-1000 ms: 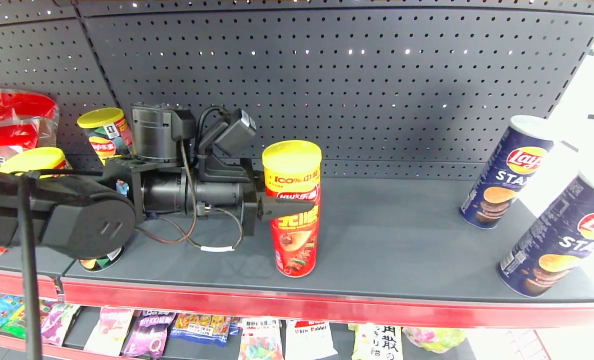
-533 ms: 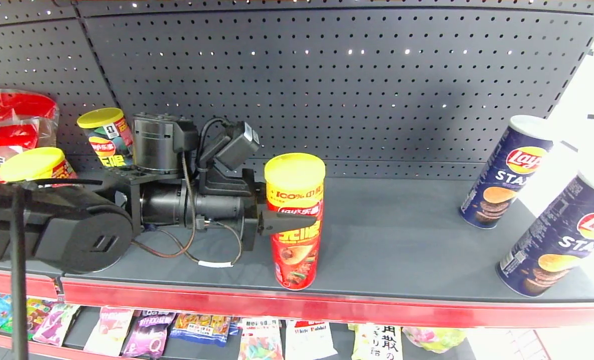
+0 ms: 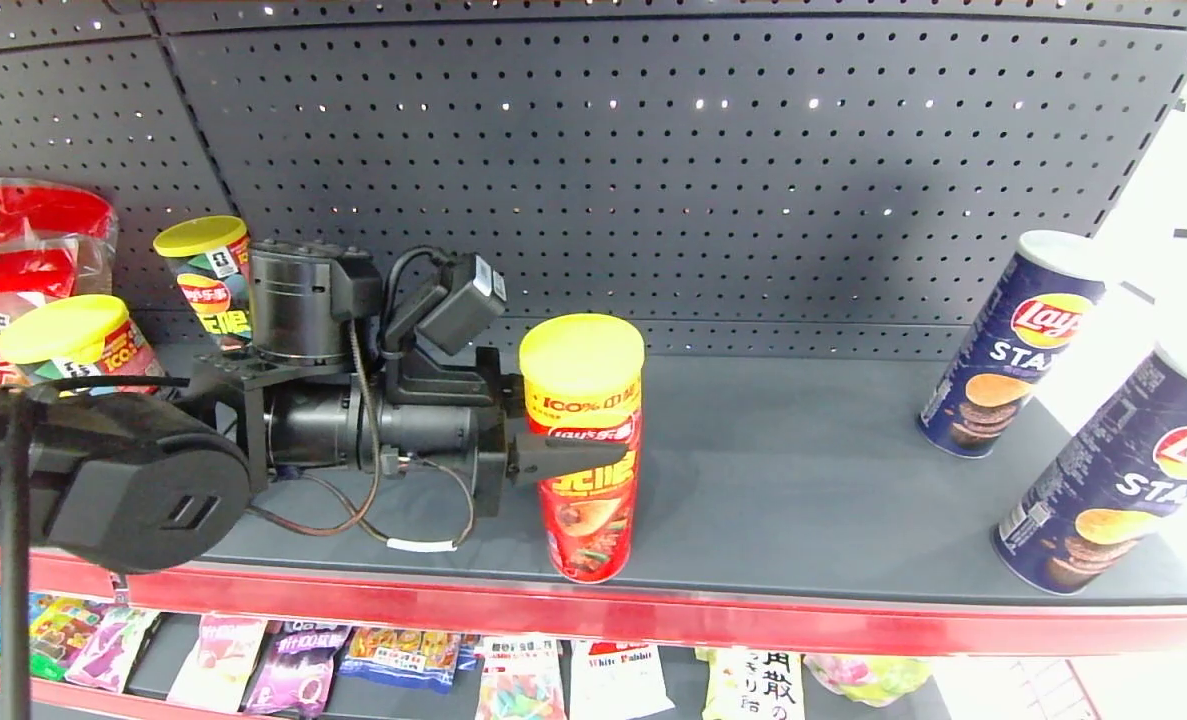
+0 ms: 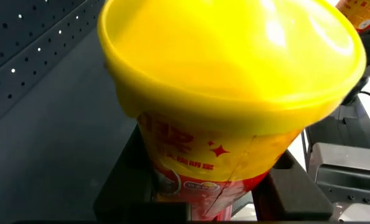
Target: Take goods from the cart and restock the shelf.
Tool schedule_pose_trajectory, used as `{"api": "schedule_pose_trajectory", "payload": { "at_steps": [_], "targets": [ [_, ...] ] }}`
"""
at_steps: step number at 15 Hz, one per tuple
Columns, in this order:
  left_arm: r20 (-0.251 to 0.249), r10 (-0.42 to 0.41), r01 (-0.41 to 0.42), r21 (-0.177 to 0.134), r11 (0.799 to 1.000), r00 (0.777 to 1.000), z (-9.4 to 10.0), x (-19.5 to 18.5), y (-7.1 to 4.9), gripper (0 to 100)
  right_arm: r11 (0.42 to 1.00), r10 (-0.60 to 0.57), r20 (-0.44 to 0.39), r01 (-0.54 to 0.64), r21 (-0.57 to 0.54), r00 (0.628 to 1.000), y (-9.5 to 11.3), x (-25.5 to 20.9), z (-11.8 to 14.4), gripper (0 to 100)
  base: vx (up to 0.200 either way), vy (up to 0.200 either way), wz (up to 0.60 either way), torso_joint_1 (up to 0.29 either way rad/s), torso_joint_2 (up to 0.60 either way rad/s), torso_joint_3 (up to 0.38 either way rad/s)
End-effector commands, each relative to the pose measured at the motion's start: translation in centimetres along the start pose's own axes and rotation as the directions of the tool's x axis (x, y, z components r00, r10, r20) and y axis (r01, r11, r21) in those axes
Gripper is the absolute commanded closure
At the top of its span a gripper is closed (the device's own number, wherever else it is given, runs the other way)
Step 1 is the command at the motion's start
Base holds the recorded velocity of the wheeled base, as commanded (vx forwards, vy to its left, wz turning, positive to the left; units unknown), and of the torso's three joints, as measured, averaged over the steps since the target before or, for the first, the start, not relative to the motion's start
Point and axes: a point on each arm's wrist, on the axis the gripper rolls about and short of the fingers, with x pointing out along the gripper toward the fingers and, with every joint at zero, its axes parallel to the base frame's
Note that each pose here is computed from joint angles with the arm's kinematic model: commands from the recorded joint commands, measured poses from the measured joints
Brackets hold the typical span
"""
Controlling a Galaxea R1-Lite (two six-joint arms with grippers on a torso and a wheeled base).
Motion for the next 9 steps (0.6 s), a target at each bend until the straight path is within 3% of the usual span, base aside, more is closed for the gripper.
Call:
{"api": "schedule_pose_trajectory", "payload": {
  "at_steps": [1, 3, 4, 9],
  "targets": [
    [-0.005, -0.013, 0.013, -0.009, 1.000, 1.000, -0.25, -0.31, -0.43, 100, 1.000, 0.001, -0.001, -0.001, 0.000, 1.000, 0.00, 0.01, 0.00, 100, 0.000, 0.000, 0.00, 0.000, 0.00, 0.000],
    [-0.002, -0.017, 0.017, -0.004, 1.000, 1.000, -0.18, -0.42, -0.57, 100, 1.000, 0.001, -0.001, -0.001, 0.000, 1.000, 0.00, 0.01, 0.00, 100, 0.000, 0.000, 0.00, 0.000, 0.00, 0.000],
    [-0.001, -0.017, 0.017, -0.001, 1.000, 1.000, -0.16, -0.45, -0.60, 0, 1.000, 0.001, -0.001, -0.001, 0.000, 1.000, 0.00, 0.01, 0.00, 100, 0.000, 0.000, 0.00, 0.000, 0.00, 0.000],
    [-0.003, -0.010, 0.010, -0.009, 1.000, 1.000, -0.17, -1.03, -1.13, 0, 1.000, 0.001, -0.001, -0.001, 0.000, 1.000, 0.00, 0.01, 0.00, 100, 0.000, 0.000, 0.00, 0.000, 0.00, 0.000]
  ]
}}
